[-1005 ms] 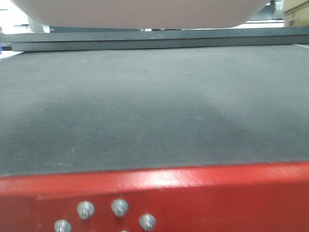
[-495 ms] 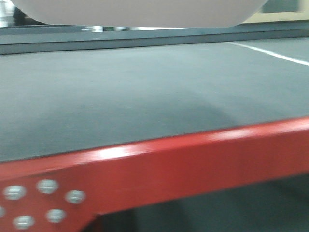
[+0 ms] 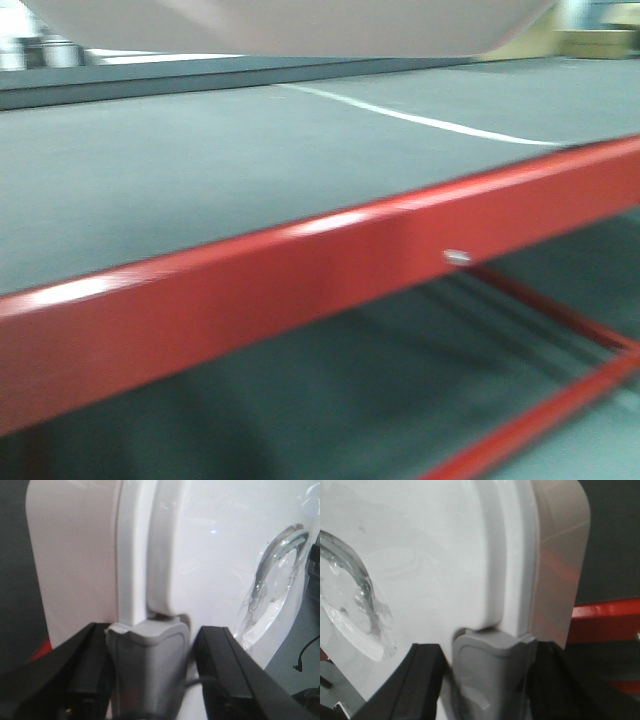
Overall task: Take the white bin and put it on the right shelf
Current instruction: 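Hold the bin raised while the base backs away from the table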
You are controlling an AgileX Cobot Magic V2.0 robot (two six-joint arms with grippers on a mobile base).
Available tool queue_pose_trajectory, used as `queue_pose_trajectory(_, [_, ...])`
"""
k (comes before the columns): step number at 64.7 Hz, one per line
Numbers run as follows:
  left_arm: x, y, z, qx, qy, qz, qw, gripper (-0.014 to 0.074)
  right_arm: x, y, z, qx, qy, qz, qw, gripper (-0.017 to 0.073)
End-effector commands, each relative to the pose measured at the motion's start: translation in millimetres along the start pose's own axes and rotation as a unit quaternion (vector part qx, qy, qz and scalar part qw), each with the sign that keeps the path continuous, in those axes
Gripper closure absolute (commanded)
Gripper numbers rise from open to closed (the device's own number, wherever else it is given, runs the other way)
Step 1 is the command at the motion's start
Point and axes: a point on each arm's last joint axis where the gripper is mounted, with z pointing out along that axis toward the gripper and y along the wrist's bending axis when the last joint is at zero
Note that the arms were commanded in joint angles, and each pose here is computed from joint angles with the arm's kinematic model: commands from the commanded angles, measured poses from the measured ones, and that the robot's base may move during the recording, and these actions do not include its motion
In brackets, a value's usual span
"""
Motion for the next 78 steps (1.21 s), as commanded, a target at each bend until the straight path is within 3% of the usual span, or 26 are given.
queue_pose_trajectory(1, [-6.1, -32.3, -8.5, 0.116, -0.018, 0.003, 0.993, 0.0407, -9.5, 37.4, -10.6, -0.144, -0.033, 0.012, 0.989, 0.0209])
queue_pose_trajectory(78, [-6.1, -32.3, -8.5, 0.116, -0.018, 0.003, 0.993, 0.0407, -9.7, 37.3, -10.5, -0.143, -0.034, 0.012, 0.989, 0.0209])
